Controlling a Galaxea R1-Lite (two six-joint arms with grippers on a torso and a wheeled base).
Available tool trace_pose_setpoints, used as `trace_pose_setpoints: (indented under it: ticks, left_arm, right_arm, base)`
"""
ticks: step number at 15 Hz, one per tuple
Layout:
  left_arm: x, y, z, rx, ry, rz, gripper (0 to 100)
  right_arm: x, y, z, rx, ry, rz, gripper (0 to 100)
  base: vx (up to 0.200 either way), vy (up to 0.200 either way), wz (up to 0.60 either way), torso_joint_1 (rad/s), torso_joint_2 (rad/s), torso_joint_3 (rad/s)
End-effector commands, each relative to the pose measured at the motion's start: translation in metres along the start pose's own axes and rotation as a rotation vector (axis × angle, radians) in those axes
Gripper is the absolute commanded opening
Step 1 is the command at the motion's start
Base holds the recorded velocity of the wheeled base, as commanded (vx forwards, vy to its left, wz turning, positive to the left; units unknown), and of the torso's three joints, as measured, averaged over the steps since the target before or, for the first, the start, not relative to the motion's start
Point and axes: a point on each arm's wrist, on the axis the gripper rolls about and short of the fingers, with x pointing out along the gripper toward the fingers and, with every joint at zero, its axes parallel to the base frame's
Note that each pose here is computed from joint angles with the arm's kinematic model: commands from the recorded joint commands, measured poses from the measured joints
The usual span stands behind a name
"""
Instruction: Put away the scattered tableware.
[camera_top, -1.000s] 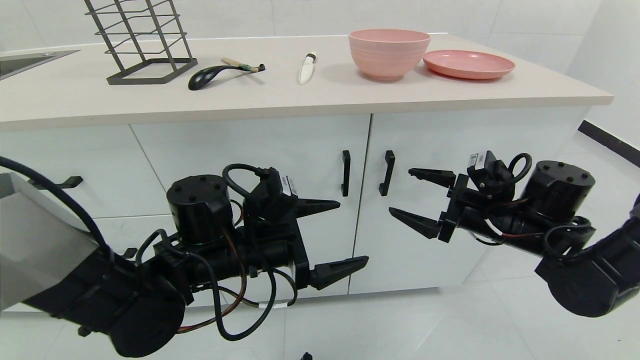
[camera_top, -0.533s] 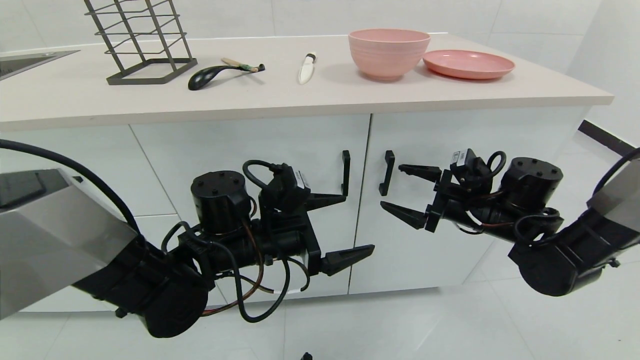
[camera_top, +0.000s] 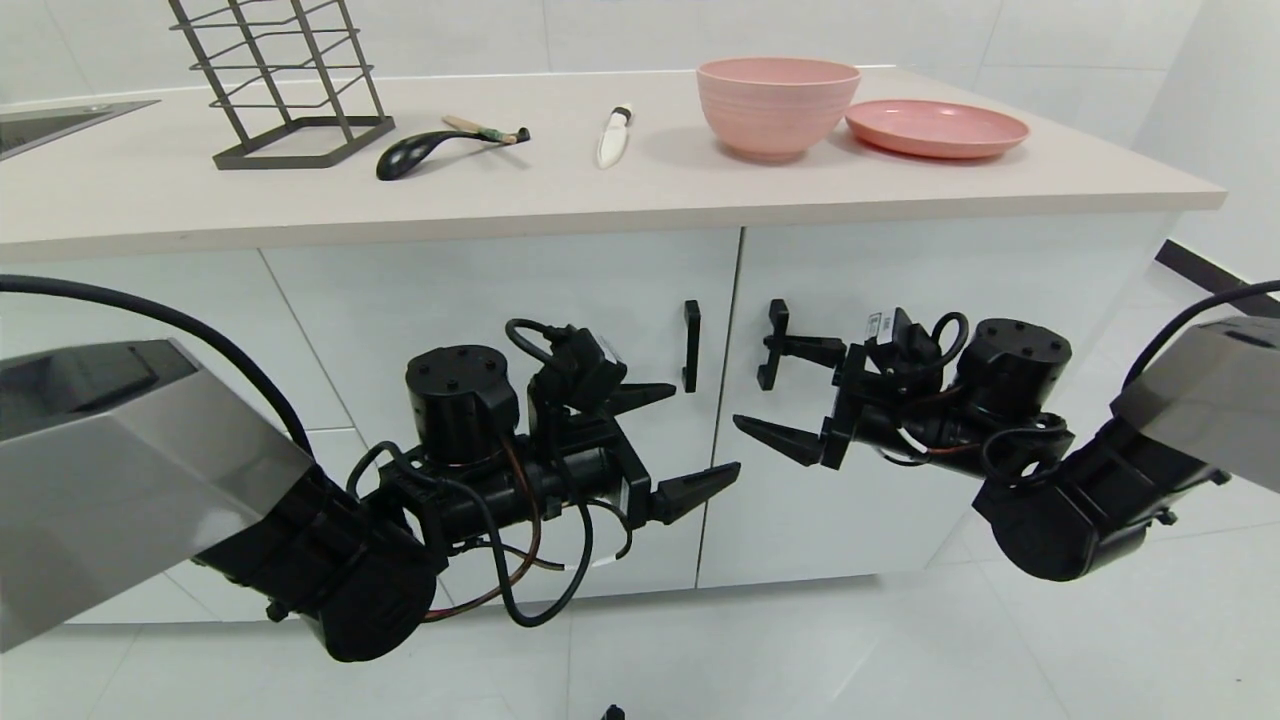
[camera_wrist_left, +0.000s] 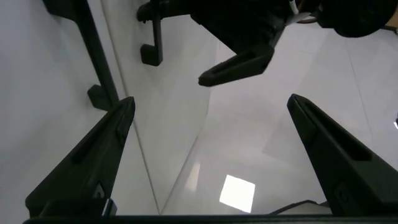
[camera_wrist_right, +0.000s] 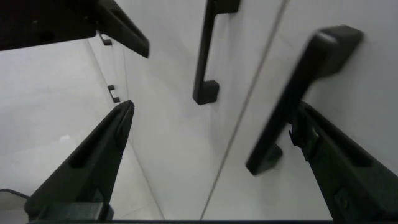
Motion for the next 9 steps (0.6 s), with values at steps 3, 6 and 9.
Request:
trace_pose_setpoints:
  ticks: [3,6,9]
  left_arm:
    - [0.0004,0.0005,0.0017,0.004,-0.007,0.003,100]
    - [0.0059,0.0044,0.0089,0.02,-0.037,0.006,100]
    - [0.0094,0.0061,0.0047,0.016,-0.03,0.005,100]
  right_arm:
    - [0.0087,0.0004,-0.0057,0.0,-0.01,0.042,100]
    - [0.0064,0.0028,-0.0067,0.005,-0.019,0.103,100]
    - [0.0033,0.0065,-0.0058,0.012,-0.021,0.138,100]
  base:
    - [0.0,0.0,0.0,0.0,0.0,0.0]
    - [0.0,0.0,0.0,0.0,0.0,0.0]
    - [0.0,0.0,0.0,0.0,0.0,0.0]
